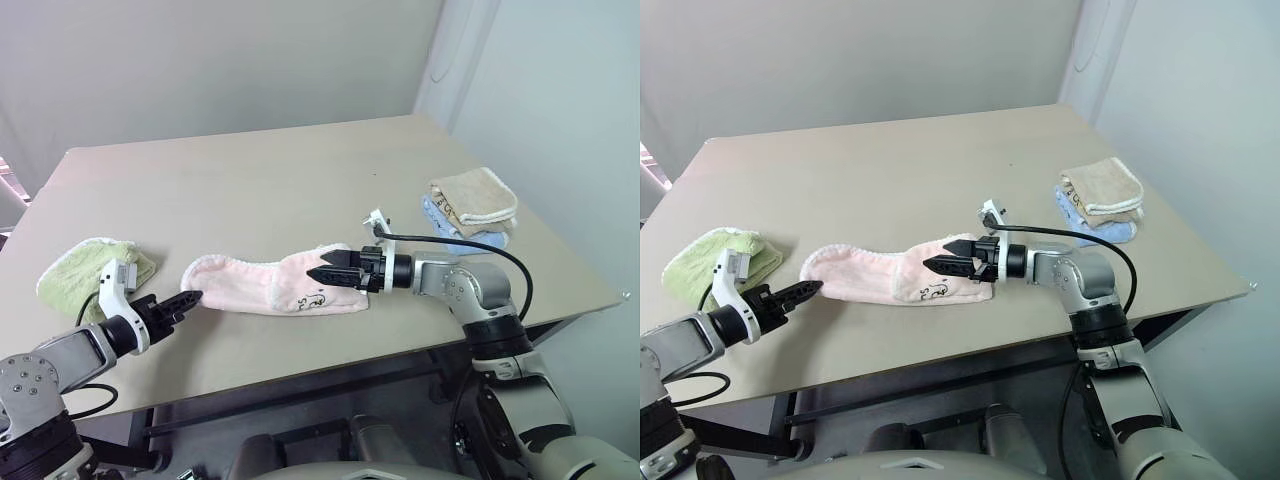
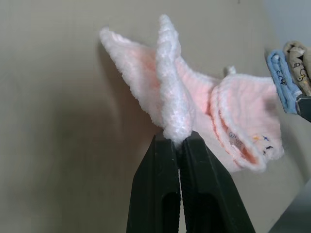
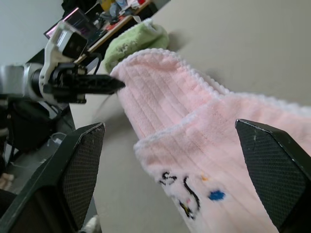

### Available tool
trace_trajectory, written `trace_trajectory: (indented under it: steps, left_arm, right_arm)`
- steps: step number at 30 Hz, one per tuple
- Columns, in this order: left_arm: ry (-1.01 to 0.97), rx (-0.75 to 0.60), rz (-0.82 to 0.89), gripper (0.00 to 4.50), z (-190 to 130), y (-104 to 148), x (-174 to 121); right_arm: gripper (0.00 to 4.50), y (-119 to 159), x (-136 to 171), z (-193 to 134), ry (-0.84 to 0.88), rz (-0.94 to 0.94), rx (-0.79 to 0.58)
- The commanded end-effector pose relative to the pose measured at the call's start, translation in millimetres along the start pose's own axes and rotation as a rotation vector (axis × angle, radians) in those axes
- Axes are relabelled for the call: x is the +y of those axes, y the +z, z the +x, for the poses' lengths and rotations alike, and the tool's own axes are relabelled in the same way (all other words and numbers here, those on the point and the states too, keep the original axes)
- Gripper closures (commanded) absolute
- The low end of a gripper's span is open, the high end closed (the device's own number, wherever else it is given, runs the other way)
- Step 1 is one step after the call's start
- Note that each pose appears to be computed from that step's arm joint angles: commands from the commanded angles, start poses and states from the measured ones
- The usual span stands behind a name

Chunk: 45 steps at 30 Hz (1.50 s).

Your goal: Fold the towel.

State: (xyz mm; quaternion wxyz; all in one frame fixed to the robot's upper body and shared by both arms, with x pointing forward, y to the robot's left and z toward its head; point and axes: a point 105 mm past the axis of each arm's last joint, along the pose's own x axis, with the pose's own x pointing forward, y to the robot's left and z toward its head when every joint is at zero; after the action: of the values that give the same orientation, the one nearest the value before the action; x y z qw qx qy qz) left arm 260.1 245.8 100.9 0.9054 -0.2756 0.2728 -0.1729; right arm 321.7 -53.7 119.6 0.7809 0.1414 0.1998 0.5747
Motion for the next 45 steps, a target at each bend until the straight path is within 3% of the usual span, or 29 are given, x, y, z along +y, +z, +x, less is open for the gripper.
trace_trajectory:
  steps: [1, 7, 14, 25, 37, 45]
  left_arm:
    - [-0.076, -0.007, 0.146, 4.47, 1, 16, -18]
    - [-0.225, 0.067, 0.320, 4.47, 19, 28, -50]
    - [-0.420, 0.182, 0.464, 4.47, 46, 25, -92]
    - [-0.630, 0.312, 0.625, 4.47, 83, -1, -130]
    - [-0.739, 0.396, 0.653, 4.47, 119, -39, -147]
    - [-0.716, 0.382, 0.633, 4.47, 138, -44, -149]
  right_arm:
    - [0.00, 10, 7, -6, 0.023, -0.083, -0.030]
    - [0.00, 6, 5, -20, -0.003, -0.086, -0.029]
    - [0.00, -1, 1, -38, -0.073, -0.078, -0.034]
    - [0.00, -10, -6, -68, -0.215, -0.074, -0.058]
    - [0.00, -17, -9, -80, -0.313, -0.065, -0.062]
    - [0.00, -18, -12, -84, -0.344, -0.061, -0.061]
